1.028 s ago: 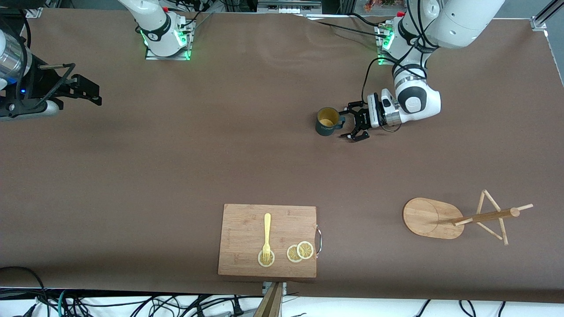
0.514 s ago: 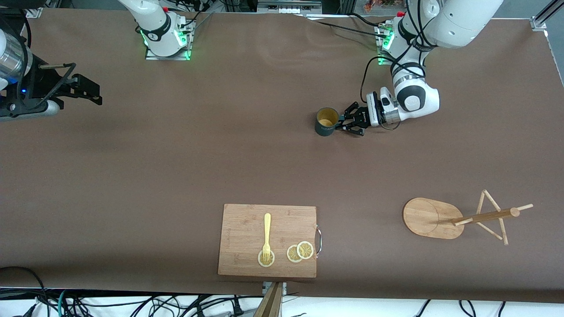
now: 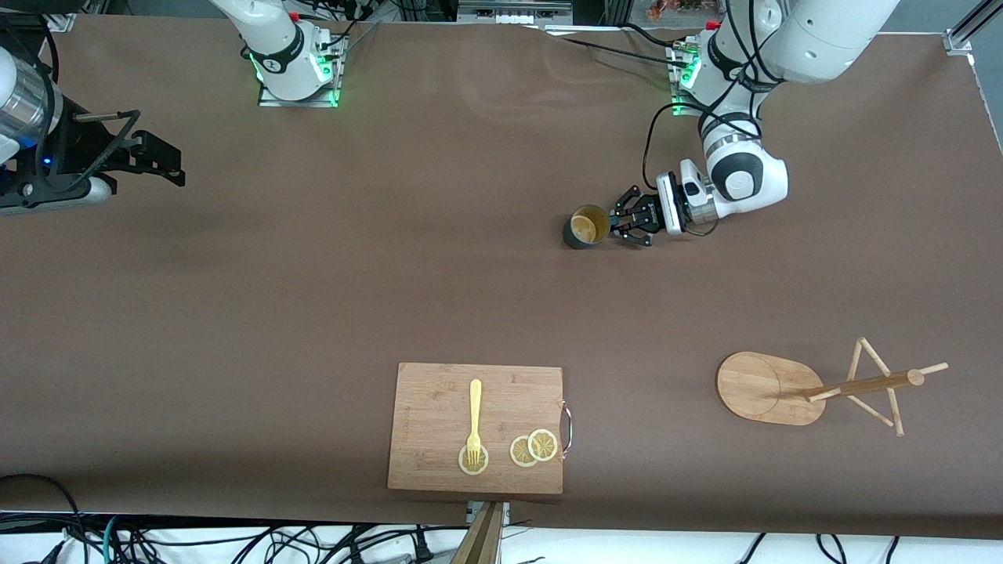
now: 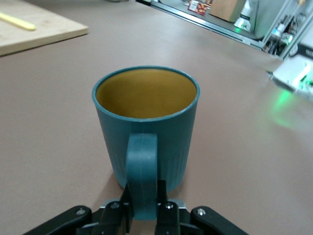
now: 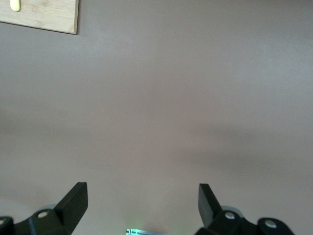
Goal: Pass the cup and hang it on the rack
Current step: 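Lift the mug by its handle and carry it to the wooden rack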
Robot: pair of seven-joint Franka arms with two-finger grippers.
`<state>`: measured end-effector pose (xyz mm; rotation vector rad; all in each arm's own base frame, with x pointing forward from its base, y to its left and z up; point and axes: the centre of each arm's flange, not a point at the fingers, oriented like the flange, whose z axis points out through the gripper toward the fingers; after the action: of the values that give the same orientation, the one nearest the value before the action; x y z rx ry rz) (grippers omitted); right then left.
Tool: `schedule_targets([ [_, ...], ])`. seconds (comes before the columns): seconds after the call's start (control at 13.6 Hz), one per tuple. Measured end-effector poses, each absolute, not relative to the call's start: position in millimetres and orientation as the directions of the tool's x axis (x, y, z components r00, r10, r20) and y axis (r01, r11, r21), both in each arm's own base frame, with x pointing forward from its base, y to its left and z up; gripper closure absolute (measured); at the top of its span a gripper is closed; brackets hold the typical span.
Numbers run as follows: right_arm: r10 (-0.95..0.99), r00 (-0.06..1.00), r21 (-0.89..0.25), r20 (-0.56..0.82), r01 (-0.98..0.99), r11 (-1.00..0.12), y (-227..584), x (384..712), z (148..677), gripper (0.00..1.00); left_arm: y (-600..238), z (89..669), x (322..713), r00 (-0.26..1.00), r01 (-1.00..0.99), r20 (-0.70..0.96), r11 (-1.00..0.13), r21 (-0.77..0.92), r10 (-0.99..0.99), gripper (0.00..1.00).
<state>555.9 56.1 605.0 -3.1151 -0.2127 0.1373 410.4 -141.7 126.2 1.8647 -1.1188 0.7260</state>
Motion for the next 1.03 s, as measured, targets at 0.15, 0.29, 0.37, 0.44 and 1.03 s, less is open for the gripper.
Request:
schedule_targets([
  [0.15,0.137,0.987,-0.022,-0.086,0.136,-0.990,57,556,605,0.00,-126,160,436,0.554,-0.832,0.737,-0.284,0.476,-0.387,0.79],
  [0.29,0.137,0.987,-0.022,-0.086,0.136,-0.990,57,556,605,0.00,-98,202,463,0.664,-0.748,0.664,-0.302,0.591,-0.343,0.79],
  [0.37,0.137,0.987,-0.022,-0.086,0.136,-0.990,57,556,605,0.00,-78,225,475,0.718,-0.696,0.614,-0.313,0.647,-0.328,0.79],
  [0.44,0.137,0.987,-0.022,-0.086,0.136,-0.990,57,556,605,0.00,-54,249,486,0.770,-0.637,0.555,-0.325,0.699,-0.315,0.79],
  [1.03,0.137,0.987,-0.022,-0.086,0.136,-0.991,56,556,605,0.00,88,348,511,0.999,-0.038,0.038,-0.323,0.946,-0.005,0.79],
])
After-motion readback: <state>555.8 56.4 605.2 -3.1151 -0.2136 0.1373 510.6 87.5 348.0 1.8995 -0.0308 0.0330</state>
